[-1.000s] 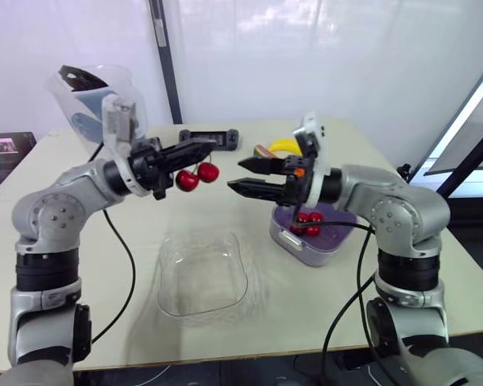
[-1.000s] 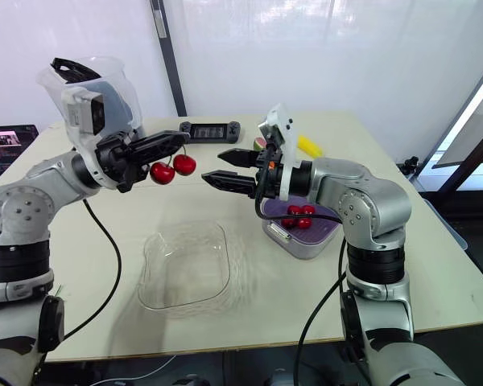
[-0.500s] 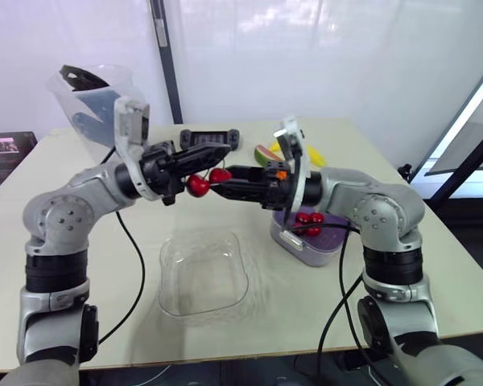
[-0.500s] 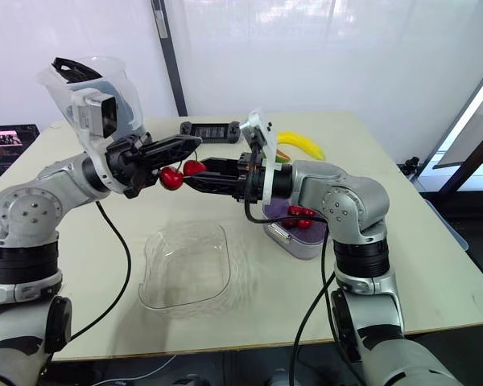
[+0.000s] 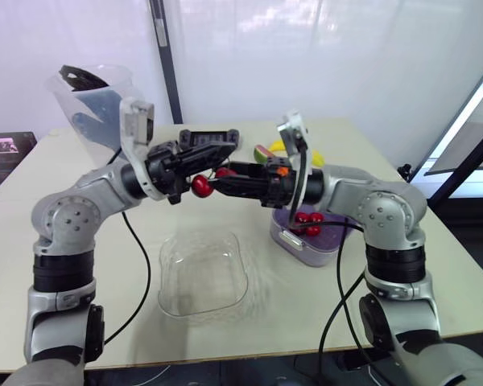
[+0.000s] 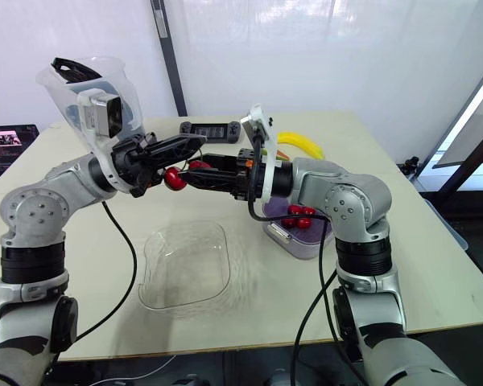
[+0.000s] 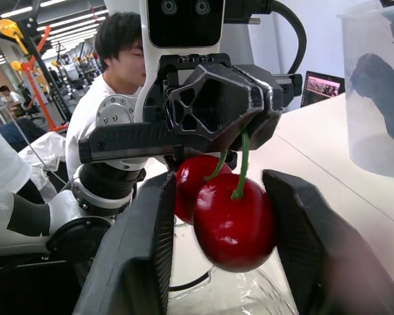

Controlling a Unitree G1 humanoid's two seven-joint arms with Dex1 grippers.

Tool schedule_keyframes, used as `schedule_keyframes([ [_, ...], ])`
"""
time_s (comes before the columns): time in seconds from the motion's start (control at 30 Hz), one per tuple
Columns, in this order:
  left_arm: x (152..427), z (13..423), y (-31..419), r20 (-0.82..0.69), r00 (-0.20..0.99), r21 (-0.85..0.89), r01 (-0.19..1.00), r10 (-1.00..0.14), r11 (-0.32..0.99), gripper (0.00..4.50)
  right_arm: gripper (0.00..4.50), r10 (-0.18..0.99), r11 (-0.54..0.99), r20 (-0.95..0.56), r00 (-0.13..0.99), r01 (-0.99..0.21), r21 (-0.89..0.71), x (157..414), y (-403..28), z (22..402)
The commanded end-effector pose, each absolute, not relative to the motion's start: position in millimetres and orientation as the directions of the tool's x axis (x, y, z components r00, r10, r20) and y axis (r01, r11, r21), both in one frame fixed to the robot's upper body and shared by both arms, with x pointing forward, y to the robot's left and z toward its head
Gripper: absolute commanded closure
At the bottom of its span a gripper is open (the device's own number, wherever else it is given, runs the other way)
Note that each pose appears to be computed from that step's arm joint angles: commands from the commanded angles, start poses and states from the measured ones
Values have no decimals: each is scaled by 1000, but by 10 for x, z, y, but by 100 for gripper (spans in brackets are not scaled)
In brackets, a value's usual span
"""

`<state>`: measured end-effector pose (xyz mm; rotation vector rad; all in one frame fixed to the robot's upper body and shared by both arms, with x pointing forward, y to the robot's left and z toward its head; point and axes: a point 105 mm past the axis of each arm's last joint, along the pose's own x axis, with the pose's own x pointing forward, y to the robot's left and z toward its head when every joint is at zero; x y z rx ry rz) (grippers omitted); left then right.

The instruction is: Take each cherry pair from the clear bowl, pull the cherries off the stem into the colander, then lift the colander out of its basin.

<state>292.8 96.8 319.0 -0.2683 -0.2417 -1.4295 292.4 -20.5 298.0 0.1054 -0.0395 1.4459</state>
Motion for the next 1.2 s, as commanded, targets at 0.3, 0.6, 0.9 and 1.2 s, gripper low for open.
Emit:
schedule_keyframes([
  [0.3,2853,3339,987,323,99,52,991,-941,122,450,351,995,98,27,98,-995,9,2858,-296,2959],
  [0.6,2810,3357,943,301,75,86,991,-951,106,450,351,972,26,-234,28,-1000,-12,2762,-454,2845],
  [0.9,2826,3324,948,305,87,83,990,-948,117,450,351,944,45,-329,37,-999,18,2739,-553,2758],
  [1.2,2833,3305,921,317,87,77,990,-945,117,450,351,905,79,-423,46,-995,63,2715,-640,2610],
])
